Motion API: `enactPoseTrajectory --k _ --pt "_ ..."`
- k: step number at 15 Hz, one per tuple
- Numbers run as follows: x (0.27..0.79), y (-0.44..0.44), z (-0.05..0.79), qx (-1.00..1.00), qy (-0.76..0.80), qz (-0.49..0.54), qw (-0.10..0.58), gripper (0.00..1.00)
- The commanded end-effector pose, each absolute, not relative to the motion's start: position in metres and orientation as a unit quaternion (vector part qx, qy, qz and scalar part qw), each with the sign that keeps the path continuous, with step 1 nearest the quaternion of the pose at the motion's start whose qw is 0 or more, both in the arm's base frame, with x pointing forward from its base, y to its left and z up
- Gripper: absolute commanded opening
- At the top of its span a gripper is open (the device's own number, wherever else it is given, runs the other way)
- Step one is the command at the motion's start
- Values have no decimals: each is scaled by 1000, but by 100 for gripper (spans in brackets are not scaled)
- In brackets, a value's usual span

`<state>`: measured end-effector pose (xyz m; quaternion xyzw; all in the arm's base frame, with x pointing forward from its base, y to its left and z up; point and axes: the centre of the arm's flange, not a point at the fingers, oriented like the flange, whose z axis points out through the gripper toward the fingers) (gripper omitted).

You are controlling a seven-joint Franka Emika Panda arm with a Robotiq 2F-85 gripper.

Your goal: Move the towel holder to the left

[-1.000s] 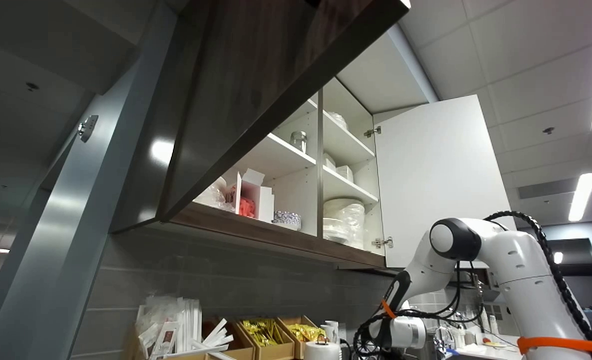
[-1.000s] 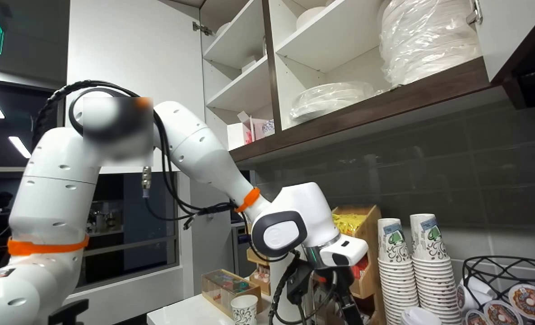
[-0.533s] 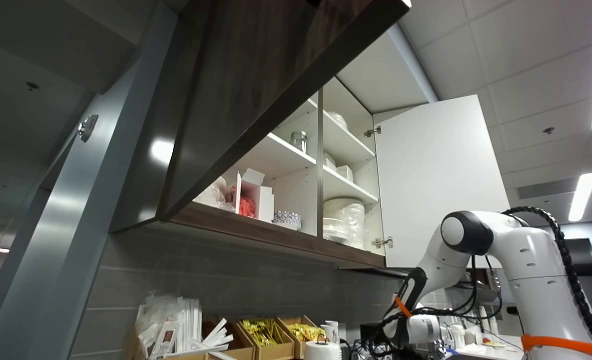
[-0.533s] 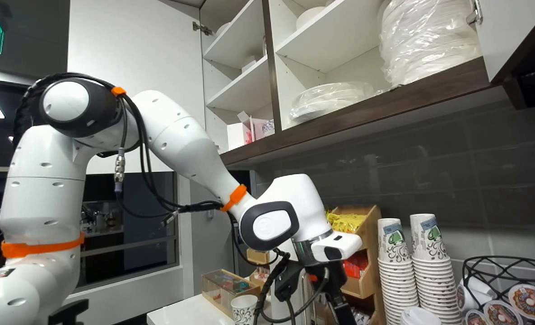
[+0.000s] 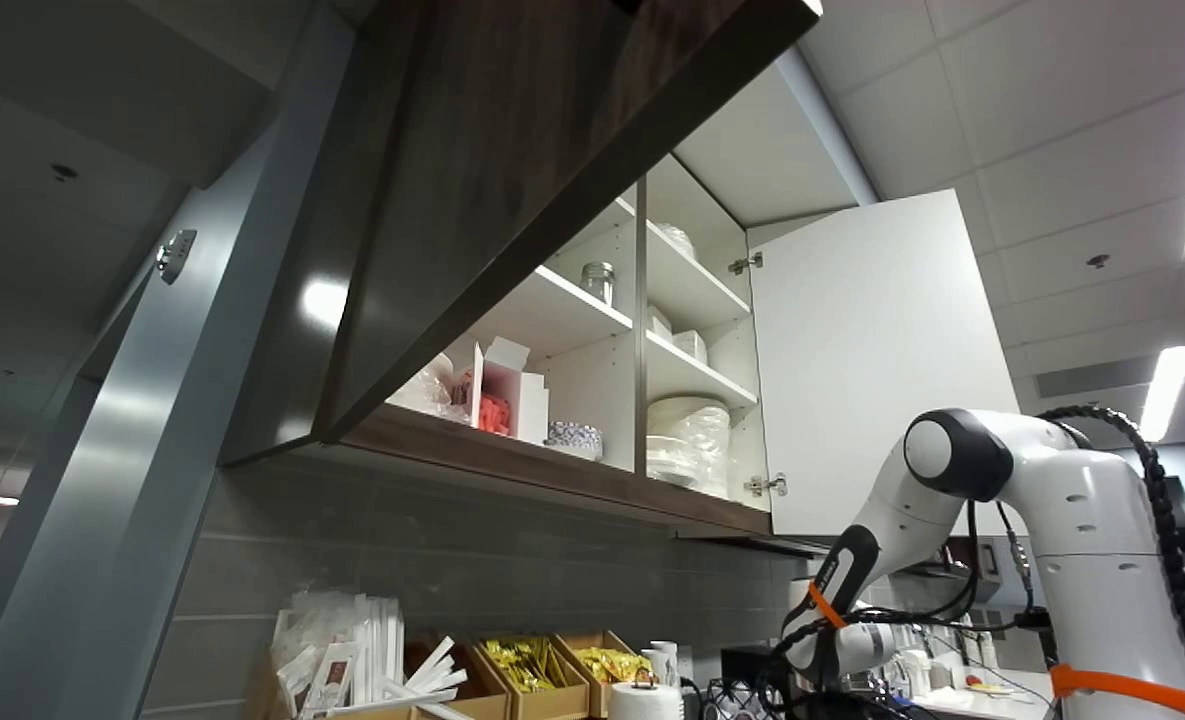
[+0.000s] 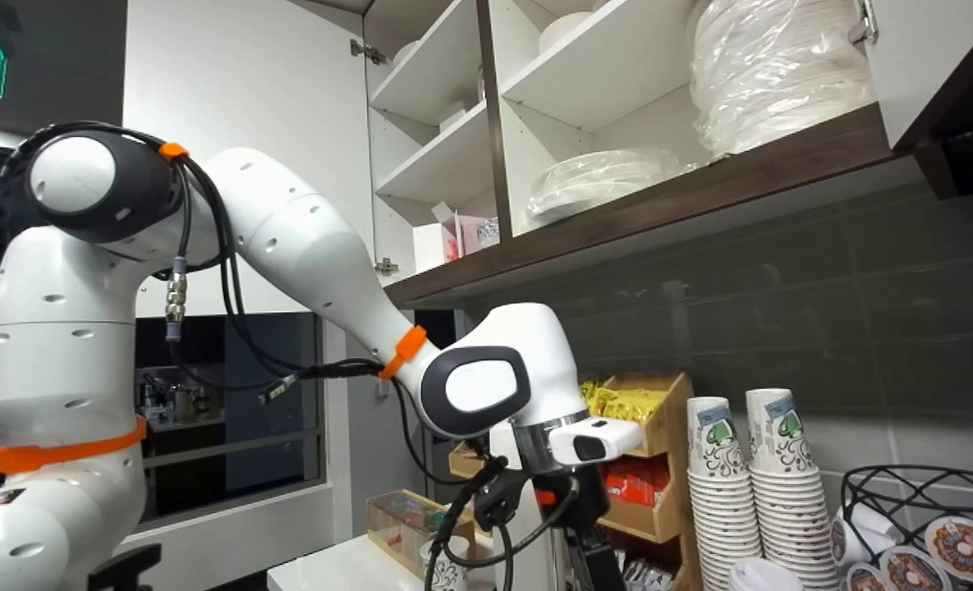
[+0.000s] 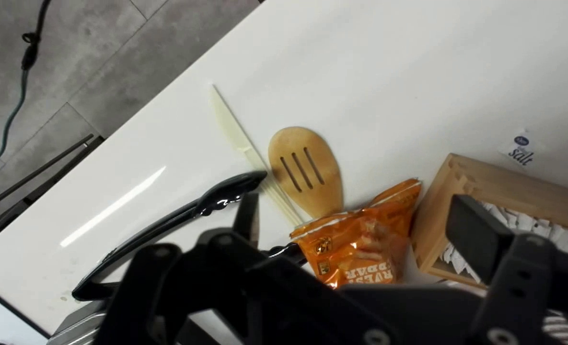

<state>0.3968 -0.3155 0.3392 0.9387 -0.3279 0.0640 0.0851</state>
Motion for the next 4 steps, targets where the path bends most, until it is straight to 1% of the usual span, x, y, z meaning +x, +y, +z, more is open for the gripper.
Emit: enactPoseTrajectory --k 1,4 --pt "396 -314 339 939 -326 63 85 100" --pt "394 -312 337 941 -323 61 84 100"
